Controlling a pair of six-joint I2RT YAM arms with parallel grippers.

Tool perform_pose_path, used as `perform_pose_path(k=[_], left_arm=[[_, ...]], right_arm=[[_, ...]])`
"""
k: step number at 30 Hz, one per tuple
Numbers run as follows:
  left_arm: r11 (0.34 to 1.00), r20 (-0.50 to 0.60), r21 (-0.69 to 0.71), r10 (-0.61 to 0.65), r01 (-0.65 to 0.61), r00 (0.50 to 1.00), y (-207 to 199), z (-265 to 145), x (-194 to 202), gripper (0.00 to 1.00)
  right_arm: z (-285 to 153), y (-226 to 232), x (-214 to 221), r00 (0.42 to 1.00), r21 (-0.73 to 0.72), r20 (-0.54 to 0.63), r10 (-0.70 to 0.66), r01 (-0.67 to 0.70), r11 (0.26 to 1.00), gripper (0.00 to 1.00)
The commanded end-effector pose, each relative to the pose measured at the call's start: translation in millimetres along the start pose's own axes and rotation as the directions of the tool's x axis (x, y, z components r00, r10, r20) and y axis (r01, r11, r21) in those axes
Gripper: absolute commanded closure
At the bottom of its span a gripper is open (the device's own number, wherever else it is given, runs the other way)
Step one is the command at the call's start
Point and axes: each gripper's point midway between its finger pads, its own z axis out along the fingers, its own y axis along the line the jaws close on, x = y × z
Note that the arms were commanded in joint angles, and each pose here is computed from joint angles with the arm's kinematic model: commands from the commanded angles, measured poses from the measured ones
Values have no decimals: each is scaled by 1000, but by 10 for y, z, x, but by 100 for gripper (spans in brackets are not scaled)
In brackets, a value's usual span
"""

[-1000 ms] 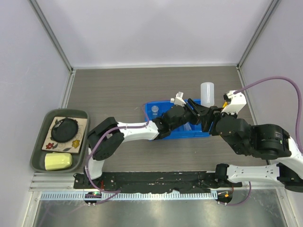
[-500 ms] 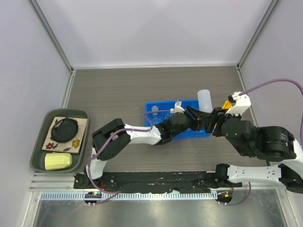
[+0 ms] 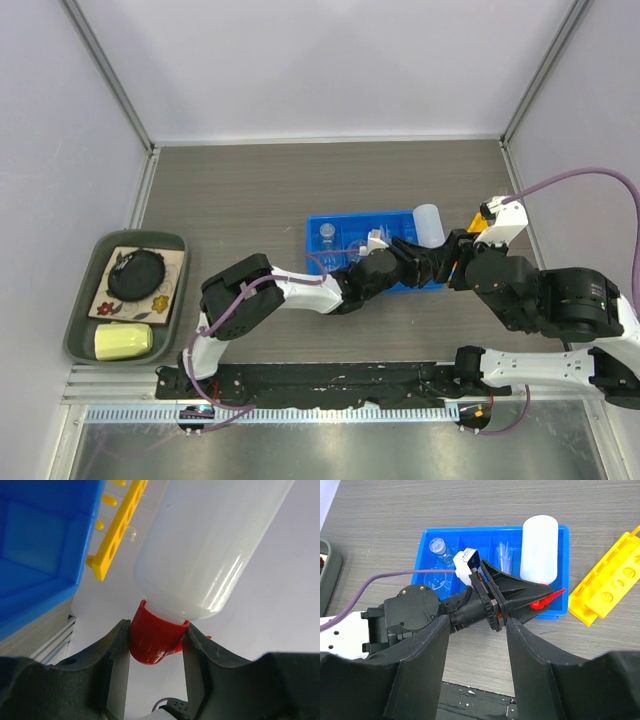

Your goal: Organize the chemistry lab equipment

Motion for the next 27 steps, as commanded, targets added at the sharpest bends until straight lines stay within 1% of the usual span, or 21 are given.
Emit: perform_pose_path(k=[1, 4, 9, 12, 14, 17, 18, 20, 24, 27], left_arm=[[996, -1, 37, -78, 78, 997, -64, 36, 20, 79], [992, -7, 18, -122, 122, 993, 46, 80, 7, 81], [989, -11, 8, -145, 145, 989, 119, 114, -1, 81], [989, -8, 9, -148, 148, 989, 112, 113, -12, 76], [988, -8, 9, -153, 153, 988, 118, 113, -16, 74], [987, -19, 17, -158, 158, 987, 105, 113, 0, 68], [987, -22, 23, -161, 161, 987, 83, 113, 7, 64], [988, -26, 31, -153, 154, 988, 49, 111, 20, 61], [989, -36, 39, -138, 139, 990, -8, 92, 51, 52], [990, -45, 50, -129, 131, 991, -77, 73, 79, 50]], right_arm=[[0, -8, -14, 1000, -1, 16, 24, -24, 1000, 45], [-6, -17, -11, 999, -4, 16, 28, -28, 1000, 45], [-8, -35, 4, 1000, -3, 15, 27, -27, 1000, 45], [1, -36, 16, 1000, 1, 13, 20, -20, 1000, 45], [1, -34, 18, 1000, 0, 12, 20, -20, 1000, 45], [4, -28, 16, 1000, -1, 13, 20, -20, 1000, 45], [8, -27, 23, 1000, 0, 12, 18, -18, 1000, 45], [8, -27, 23, 1000, 0, 12, 19, -19, 1000, 45], [10, -26, 29, 1000, -1, 11, 16, -16, 1000, 45], [12, -14, 31, 1000, -3, 9, 19, -19, 1000, 45]])
